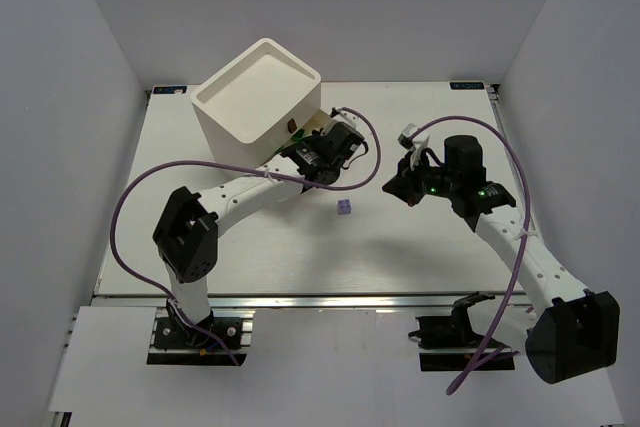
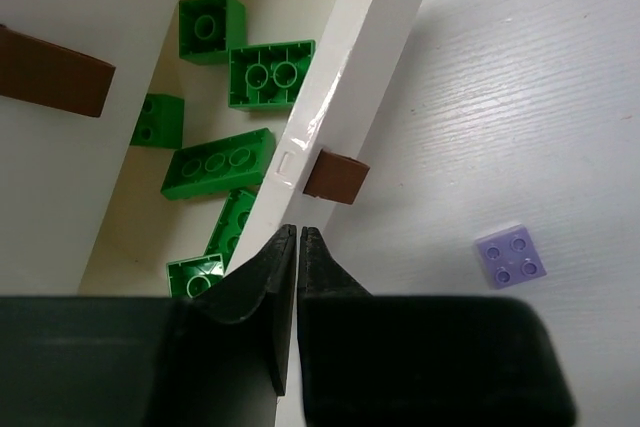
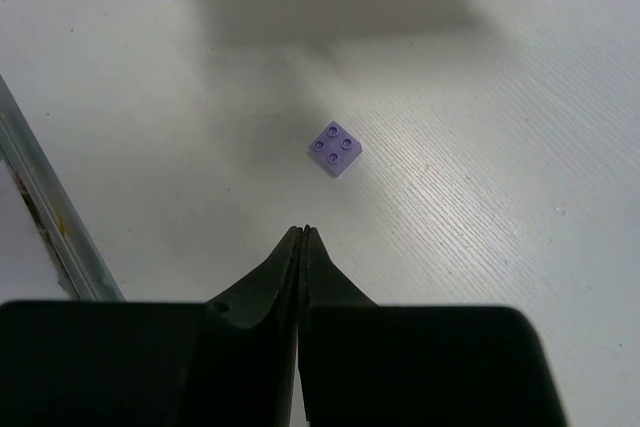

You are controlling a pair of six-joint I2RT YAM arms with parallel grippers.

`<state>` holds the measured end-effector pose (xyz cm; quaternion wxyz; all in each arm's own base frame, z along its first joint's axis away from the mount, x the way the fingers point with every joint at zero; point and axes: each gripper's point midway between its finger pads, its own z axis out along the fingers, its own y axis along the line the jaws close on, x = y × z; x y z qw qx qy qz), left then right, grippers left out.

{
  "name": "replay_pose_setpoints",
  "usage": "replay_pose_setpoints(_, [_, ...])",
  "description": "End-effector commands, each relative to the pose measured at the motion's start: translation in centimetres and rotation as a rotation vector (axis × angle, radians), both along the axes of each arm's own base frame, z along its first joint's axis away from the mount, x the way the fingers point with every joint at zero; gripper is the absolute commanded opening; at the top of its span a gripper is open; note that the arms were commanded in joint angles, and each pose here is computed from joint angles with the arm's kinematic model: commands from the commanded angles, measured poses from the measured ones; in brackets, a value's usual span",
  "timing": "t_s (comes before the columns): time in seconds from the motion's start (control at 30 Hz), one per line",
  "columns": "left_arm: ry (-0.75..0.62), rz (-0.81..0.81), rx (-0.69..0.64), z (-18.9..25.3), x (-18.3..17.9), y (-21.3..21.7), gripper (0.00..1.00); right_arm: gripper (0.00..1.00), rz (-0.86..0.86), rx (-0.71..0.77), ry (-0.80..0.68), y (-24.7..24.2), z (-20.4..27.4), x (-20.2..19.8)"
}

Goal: Sort the legos into containers by color

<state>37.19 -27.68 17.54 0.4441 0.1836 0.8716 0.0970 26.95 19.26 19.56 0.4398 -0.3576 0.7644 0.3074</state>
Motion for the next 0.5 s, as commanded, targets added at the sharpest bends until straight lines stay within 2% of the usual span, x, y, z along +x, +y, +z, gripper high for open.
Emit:
replay_pose_setpoints(0.0, [-0.001, 0.007, 0.067, -0.3, -0.2, 1.3, 0.17, 0.0, 0.004, 0.015, -0.01, 0.0, 0.0, 0.2])
replay_pose_setpoints(0.37, [0.002, 0.006, 0.112, -1.7, 0.2, 2.5, 0.18, 0.0, 0.0, 0.017, 0.015, -0.2, -0.5, 0.4])
replay_pose_setpoints(0.47, [-0.011, 0.023, 0.151, -2.1, 0.6, 2.9, 0.26, 0.0, -0.001, 0.019, 0.019, -0.2, -0.6, 0.4])
